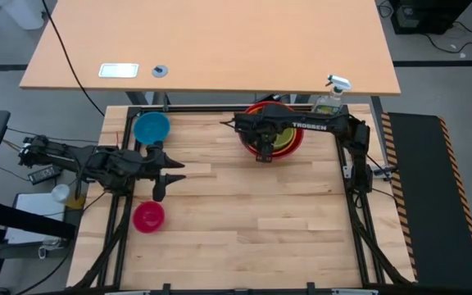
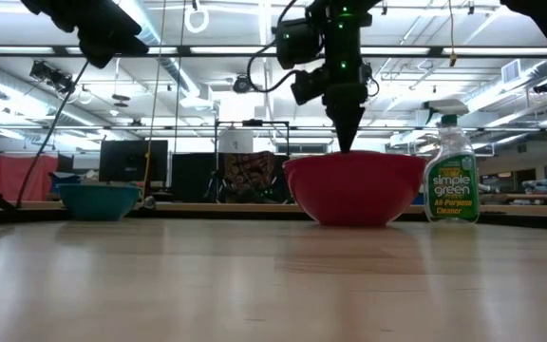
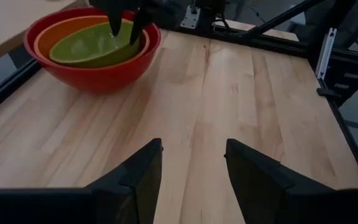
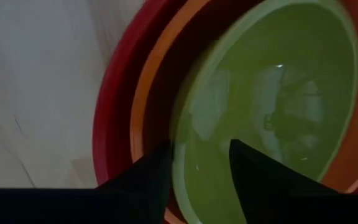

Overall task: Nest bowls inside each other
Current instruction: Stack the light green bowl on top of the orange bowl, then stack the blue bowl on top of the light green bowl

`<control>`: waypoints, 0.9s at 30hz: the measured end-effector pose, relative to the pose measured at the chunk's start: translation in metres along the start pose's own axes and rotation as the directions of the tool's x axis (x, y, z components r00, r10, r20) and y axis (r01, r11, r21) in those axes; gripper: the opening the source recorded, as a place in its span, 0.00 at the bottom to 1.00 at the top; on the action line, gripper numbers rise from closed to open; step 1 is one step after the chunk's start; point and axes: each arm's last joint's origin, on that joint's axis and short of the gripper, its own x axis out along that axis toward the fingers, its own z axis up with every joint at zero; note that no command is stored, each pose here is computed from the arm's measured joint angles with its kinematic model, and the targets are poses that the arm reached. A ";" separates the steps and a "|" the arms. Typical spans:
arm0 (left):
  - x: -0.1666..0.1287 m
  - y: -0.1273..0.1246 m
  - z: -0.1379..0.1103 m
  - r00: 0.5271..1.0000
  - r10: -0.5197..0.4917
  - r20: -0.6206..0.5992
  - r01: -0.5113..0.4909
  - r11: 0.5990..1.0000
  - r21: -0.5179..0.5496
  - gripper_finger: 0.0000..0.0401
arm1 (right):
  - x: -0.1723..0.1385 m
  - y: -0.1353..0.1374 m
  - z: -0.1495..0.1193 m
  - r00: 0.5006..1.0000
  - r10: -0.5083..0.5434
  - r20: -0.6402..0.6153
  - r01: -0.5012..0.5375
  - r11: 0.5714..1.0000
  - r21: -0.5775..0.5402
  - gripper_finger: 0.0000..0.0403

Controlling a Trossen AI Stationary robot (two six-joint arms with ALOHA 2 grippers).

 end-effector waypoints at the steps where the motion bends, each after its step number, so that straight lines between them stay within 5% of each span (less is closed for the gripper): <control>1: 0.000 0.000 0.000 1.000 0.001 -0.004 -0.001 1.000 0.001 0.45 | -0.002 0.000 0.000 1.000 0.001 0.001 -0.001 1.000 -0.003 0.42; 17: 0.000 0.002 -0.005 0.999 0.013 -0.051 -0.015 0.999 -0.031 0.45 | -0.036 -0.007 -0.007 1.000 0.007 -0.003 -0.007 1.000 -0.012 0.61; 22: 0.002 0.007 -0.009 0.993 0.059 -0.100 -0.070 0.992 -0.104 0.45 | -0.063 -0.005 -0.010 0.986 0.007 0.169 0.001 0.999 -0.049 0.61; 27: 0.014 0.019 -0.017 0.959 0.167 -0.231 -0.204 0.968 -0.146 0.45 | -0.086 0.004 0.003 0.904 0.008 0.427 0.034 0.995 -0.091 0.60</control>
